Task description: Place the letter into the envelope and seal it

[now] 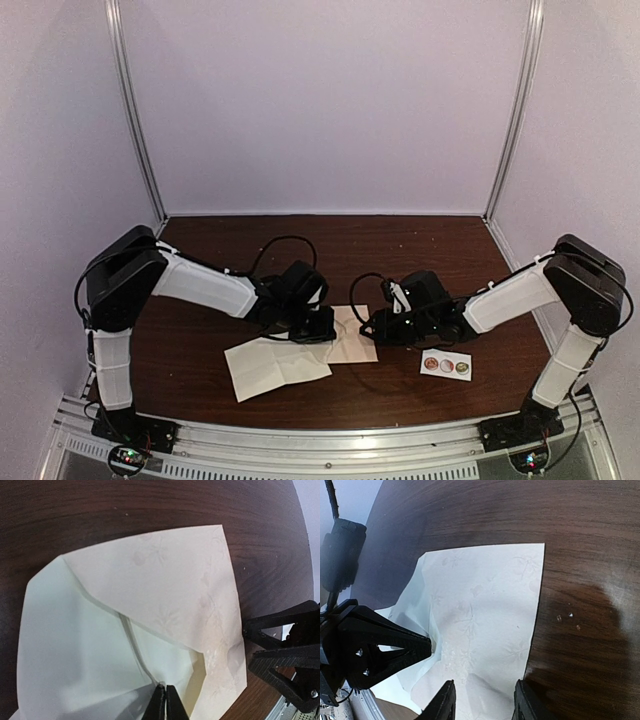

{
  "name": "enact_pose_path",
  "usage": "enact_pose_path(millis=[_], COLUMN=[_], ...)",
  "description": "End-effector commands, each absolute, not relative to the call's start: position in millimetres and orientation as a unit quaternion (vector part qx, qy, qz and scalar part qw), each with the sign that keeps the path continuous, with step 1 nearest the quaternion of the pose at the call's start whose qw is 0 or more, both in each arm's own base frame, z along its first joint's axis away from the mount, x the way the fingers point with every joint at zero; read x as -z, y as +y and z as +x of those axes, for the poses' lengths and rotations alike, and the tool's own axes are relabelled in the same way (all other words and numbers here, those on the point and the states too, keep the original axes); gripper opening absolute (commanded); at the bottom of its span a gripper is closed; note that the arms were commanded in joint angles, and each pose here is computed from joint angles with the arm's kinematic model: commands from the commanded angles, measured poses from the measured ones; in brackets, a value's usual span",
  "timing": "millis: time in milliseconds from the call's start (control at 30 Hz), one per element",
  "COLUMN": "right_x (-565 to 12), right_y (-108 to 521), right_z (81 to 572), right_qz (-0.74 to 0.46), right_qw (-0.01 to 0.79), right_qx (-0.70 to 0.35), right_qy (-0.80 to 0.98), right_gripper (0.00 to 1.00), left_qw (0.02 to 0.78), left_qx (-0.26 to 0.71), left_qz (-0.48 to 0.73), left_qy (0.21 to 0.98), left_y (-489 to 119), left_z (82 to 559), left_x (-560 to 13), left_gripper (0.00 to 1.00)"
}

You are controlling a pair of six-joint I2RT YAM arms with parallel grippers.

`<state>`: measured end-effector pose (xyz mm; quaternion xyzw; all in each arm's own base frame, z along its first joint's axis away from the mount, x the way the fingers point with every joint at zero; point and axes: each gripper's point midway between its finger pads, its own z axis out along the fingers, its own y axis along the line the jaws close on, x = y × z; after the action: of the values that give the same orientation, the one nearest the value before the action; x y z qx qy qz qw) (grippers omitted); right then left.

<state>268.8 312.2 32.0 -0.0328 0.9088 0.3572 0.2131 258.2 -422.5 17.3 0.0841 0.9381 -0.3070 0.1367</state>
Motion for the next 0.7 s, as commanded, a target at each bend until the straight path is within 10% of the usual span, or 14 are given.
enact_pose_path(millis=[0, 367, 667], right_x=[-14, -22, -68], right_y=[310, 303, 289], right_z=[258, 261, 279], right_qz=[-0.03, -0.022, -0.051], right_qw=[0.186, 0.205, 0.278], right_qx=[-0.338, -0.326, -0.287], right_qy=[0.922, 0.923, 0.915], right_gripper=[0.41, 0.41, 0.48], left_qw=[0.109, 0.151, 0.317], left_qx=[0.319, 0.307, 0.253], left_qz=[0.087, 0.09, 0.093], left_qy=[0.938, 0.935, 0.909], left_y=[-429, -426, -382], left_z=[240, 251, 285], left_x=[1, -16, -114], left_gripper=[0.04, 0.08, 0.51])
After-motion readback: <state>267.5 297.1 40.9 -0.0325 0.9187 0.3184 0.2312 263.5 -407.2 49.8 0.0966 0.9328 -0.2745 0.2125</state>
